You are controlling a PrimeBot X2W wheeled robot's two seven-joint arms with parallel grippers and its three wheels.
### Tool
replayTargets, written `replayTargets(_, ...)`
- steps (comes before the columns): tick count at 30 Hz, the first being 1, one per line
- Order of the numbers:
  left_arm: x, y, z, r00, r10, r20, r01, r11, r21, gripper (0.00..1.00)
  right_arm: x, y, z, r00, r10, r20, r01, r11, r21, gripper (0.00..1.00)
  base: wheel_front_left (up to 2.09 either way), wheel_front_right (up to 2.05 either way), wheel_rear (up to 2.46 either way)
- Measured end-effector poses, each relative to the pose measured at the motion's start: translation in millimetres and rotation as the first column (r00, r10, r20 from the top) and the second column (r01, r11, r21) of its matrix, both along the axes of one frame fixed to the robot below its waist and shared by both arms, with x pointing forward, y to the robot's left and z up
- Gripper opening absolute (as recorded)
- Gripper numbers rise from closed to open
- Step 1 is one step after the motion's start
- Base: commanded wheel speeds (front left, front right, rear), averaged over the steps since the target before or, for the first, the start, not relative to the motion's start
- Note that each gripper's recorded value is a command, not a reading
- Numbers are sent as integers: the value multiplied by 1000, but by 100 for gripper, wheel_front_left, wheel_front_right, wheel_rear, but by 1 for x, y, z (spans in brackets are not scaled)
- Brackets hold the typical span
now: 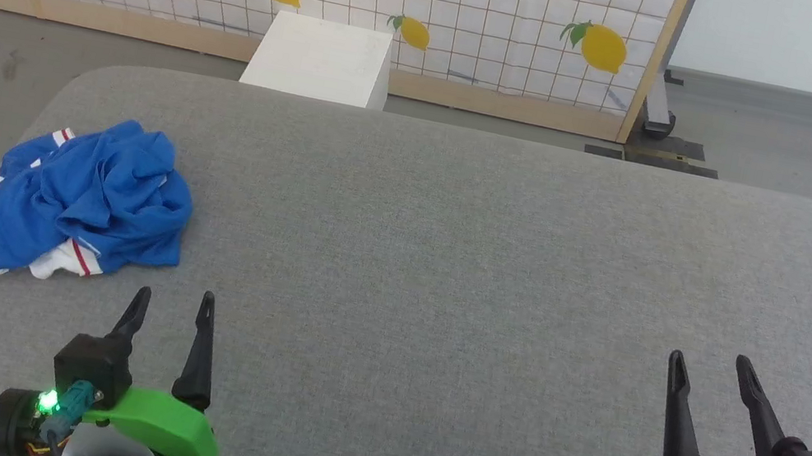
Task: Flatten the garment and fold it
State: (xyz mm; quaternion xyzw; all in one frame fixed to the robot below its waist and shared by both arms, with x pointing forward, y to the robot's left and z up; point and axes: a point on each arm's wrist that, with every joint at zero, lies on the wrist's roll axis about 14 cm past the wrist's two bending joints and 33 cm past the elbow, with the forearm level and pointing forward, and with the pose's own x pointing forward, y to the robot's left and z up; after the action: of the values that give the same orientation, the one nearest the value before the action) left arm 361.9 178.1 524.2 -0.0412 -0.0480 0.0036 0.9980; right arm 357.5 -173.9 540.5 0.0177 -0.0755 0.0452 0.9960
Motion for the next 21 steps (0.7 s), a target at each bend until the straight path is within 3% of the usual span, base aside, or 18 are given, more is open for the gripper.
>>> replayTargets(21,-4,0,-3,1000,6,16,-6,999,-36,100,-4,-5,6,999,-16,47,14,999,30,100,0,0,0)
